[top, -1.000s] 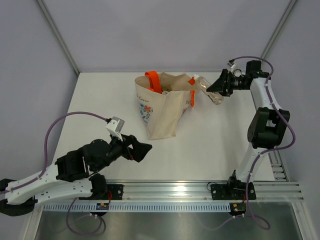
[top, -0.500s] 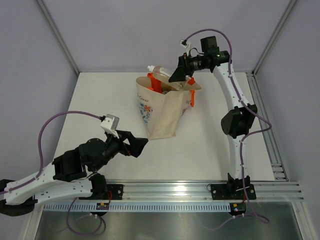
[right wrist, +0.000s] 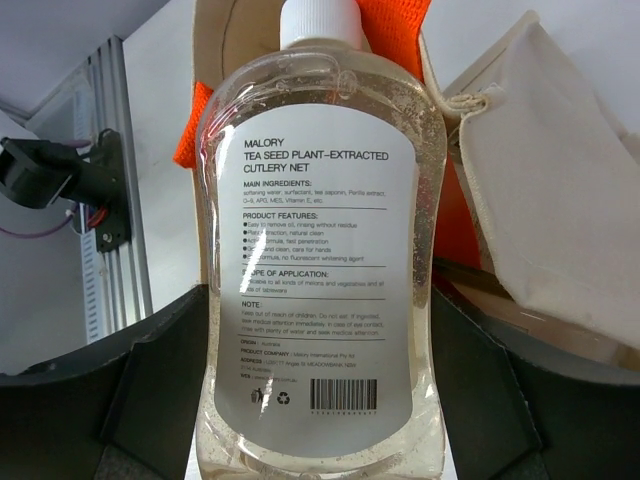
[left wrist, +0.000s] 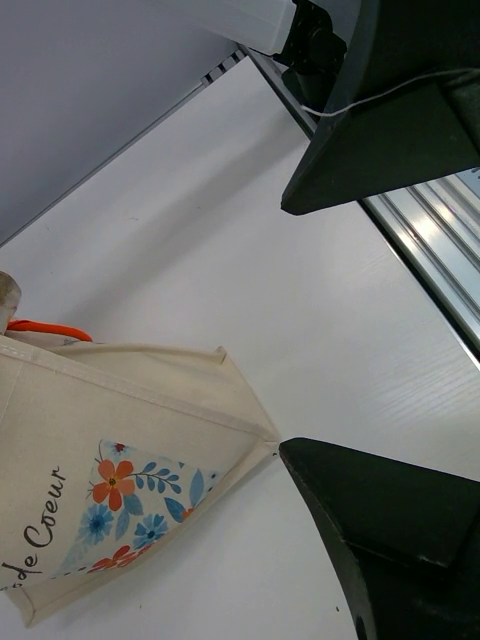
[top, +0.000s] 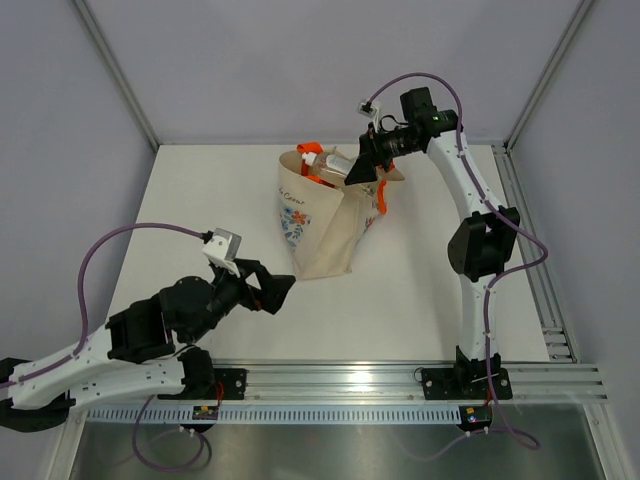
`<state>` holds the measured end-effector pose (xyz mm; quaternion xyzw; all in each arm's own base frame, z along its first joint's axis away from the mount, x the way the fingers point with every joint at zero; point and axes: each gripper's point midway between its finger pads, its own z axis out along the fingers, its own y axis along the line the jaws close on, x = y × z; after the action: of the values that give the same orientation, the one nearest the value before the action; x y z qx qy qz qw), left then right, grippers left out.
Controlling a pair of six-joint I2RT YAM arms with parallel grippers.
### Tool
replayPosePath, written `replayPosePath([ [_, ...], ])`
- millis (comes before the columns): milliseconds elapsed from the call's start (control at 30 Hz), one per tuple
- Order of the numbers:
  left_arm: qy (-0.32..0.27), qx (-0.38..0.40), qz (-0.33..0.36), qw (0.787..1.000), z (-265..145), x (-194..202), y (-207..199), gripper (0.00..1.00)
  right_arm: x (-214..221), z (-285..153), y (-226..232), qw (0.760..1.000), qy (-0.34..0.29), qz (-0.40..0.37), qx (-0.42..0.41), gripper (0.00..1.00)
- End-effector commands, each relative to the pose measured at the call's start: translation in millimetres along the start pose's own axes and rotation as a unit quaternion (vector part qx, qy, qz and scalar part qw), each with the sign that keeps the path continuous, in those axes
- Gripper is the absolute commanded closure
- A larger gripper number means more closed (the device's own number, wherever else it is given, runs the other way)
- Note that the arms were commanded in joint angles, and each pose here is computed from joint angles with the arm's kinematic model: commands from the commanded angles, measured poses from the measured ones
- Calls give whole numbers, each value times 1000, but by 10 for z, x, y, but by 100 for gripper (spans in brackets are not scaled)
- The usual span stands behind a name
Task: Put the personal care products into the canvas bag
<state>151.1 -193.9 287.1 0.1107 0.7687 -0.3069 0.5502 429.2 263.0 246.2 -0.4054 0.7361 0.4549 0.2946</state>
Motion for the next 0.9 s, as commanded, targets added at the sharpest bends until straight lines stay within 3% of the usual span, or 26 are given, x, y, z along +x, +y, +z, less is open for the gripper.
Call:
replayPosePath([
  [0,-29,8,-12,999,-41,-217,-61,1,-318,-213,347,995,-18,-93,1,96],
  [367,-35,9,-20,999,-139,-169,44,1,144,-63,20,979,119,-138,88,95],
  [600,-25,6,-19,999,-121,-115,48,1,-170,-146,-48,966,107,-193,136,91],
  [867,-23,7,-3,1000,-45,-107,1,1,-539,-241,-416,932,86,-252,246,90],
])
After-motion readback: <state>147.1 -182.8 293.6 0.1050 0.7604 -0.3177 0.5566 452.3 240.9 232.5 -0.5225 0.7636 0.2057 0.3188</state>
